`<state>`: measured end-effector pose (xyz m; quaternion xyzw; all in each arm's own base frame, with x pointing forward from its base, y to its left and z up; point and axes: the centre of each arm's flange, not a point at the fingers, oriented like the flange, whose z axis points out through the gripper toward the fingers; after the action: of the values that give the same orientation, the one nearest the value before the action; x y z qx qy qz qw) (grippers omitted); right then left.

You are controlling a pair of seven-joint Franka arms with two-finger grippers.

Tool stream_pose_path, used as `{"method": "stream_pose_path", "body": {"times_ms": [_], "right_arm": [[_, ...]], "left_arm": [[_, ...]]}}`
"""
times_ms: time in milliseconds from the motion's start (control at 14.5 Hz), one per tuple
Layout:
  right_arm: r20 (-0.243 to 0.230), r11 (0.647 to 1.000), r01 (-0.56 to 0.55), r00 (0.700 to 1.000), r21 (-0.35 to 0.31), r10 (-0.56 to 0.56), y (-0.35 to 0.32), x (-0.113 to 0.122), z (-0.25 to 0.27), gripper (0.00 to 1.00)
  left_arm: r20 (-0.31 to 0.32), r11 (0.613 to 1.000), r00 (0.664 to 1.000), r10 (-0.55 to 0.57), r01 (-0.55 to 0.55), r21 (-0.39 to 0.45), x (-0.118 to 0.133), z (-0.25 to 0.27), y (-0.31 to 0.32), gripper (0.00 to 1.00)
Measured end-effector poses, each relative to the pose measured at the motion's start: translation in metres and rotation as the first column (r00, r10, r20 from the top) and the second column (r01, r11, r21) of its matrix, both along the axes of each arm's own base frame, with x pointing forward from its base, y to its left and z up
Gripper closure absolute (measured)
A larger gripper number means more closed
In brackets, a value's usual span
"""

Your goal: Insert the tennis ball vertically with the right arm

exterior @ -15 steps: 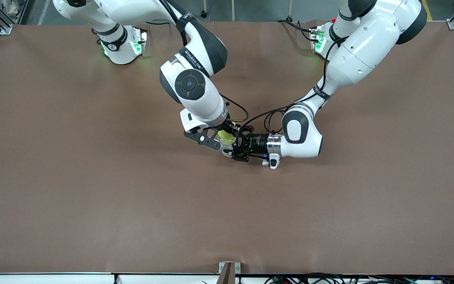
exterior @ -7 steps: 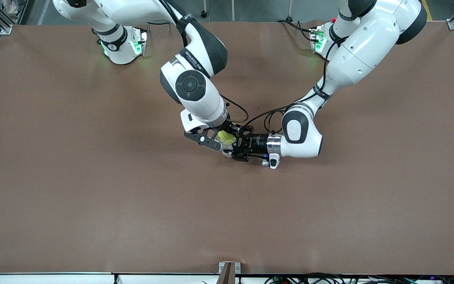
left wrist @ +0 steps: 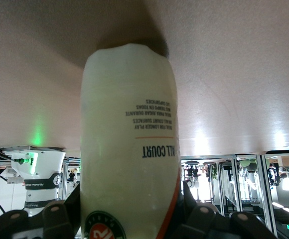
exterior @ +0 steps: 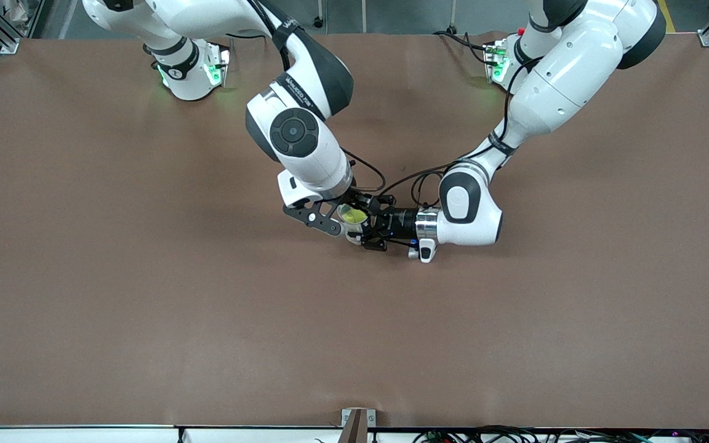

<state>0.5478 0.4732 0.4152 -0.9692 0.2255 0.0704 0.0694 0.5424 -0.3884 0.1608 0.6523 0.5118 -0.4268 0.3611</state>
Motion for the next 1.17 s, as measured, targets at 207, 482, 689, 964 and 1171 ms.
{"method": "stream_pose_path", "body": {"times_ms": [207,482,689,964,1171], "right_arm": [[-0.06,0.994,-0.08,0.995,-0.077,0.075,-0.044,0.003,0.033,0.0],[-0.085,0.981,-0.182,0.981,-0.069,0.176,-0.139,0.016,0.093,0.0],[-0.059,0.97,-0.238,0.97,-0.043,0.235,-0.222,0.009,0.129,0.0],[-0.029,0.954,-0.298,0.955,-0.038,0.297,-0.297,-0.018,0.155,0.0],[-0.002,0.935,-0.352,0.936,-0.035,0.352,-0.361,-0.017,0.165,0.0]], "left_arm": [[0.0,1.0,1.0,0.0,0.0,0.0,0.0,0.0,0.0,0.25],[-0.001,1.0,1.0,-0.001,0.001,0.0,-0.001,-0.001,0.0,0.18],[-0.008,1.0,1.0,-0.002,0.002,0.001,-0.002,-0.005,-0.001,0.0],[-0.009,1.0,1.0,-0.001,0.001,0.002,-0.002,-0.006,0.0,0.0],[-0.009,1.0,1.0,0.003,-0.003,0.003,-0.001,-0.006,0.002,0.0]]}}
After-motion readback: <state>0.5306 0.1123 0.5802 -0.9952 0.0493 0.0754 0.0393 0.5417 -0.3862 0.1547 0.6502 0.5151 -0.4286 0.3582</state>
